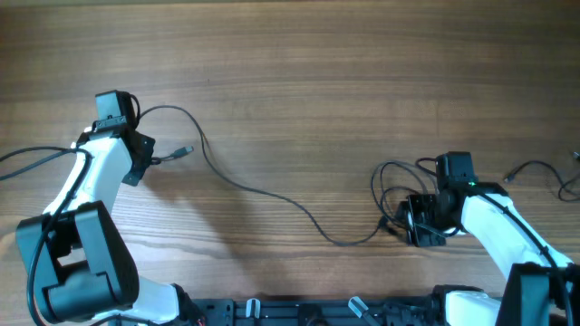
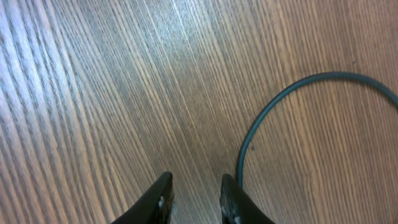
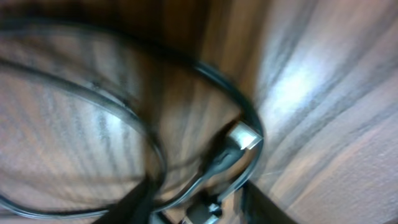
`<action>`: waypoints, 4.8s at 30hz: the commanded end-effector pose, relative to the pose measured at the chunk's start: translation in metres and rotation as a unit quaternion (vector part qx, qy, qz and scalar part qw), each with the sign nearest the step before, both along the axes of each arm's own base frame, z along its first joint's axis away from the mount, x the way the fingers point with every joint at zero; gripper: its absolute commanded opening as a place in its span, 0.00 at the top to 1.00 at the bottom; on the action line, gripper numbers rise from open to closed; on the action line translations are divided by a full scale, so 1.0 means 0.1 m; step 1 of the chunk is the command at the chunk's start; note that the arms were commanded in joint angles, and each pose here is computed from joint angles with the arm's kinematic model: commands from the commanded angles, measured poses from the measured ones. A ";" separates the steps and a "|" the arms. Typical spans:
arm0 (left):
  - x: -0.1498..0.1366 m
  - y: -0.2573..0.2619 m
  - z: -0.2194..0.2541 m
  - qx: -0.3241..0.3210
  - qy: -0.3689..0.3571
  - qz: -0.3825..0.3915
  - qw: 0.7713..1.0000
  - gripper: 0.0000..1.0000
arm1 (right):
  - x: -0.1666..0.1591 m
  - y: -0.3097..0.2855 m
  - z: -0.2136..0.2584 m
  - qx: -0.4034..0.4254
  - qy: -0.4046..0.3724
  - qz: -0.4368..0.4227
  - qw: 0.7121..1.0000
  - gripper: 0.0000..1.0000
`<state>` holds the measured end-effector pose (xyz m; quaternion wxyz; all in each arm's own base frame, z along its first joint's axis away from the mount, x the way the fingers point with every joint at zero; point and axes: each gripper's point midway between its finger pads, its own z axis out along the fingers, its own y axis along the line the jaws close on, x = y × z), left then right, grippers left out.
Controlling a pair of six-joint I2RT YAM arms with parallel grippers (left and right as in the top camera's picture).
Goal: Untangle cables
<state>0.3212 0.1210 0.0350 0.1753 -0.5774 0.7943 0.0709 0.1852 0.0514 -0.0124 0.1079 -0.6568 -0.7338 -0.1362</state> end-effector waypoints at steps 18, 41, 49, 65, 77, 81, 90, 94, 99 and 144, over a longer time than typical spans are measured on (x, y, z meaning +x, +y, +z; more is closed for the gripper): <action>-0.59 0.80 0.04 0.043 0.047 0.128 0.990 0.84 | 1.60 -1.00 0.30 -0.297 -0.209 0.333 0.870 0.95; 0.02 -0.34 -0.06 -0.099 -0.009 -0.025 0.995 0.86 | 3.03 -2.21 2.50 -0.542 -0.375 0.344 0.669 0.96; 0.36 -0.97 0.01 -0.092 -0.049 -0.127 0.986 0.84 | 3.07 -3.36 2.24 -0.585 -0.318 0.293 0.686 0.96; 0.55 -1.82 0.12 -0.083 -0.089 -0.243 0.962 0.65 | 3.41 -4.13 0.73 -0.523 -0.261 0.248 0.772 0.46; 0.55 -1.87 0.12 -0.083 -0.088 -0.247 0.961 0.02 | 3.20 -3.71 2.17 -0.491 -0.318 0.190 0.788 0.00; 0.55 -1.87 0.12 -0.083 -0.088 -0.247 0.961 0.00 | 2.94 -3.56 2.62 -0.492 -0.318 0.165 0.793 0.00; 0.53 -1.86 0.11 -0.083 -0.084 -0.247 0.962 0.00 | 2.57 -2.68 2.39 -0.374 -0.268 0.241 0.854 0.00; 0.49 -1.85 0.09 -0.083 -0.074 -0.246 0.963 0.00 | 2.52 -2.13 2.22 -0.314 -0.250 0.296 0.867 0.00; 0.42 -1.84 0.06 -0.084 -0.059 -0.245 0.964 0.00 | 2.48 -1.41 2.10 -0.269 -0.229 0.373 0.858 0.00; 0.09 -0.16 -0.40 -0.100 0.010 0.022 0.995 0.31 | 1.00 2.06 0.86 0.021 -0.234 0.710 0.664 0.14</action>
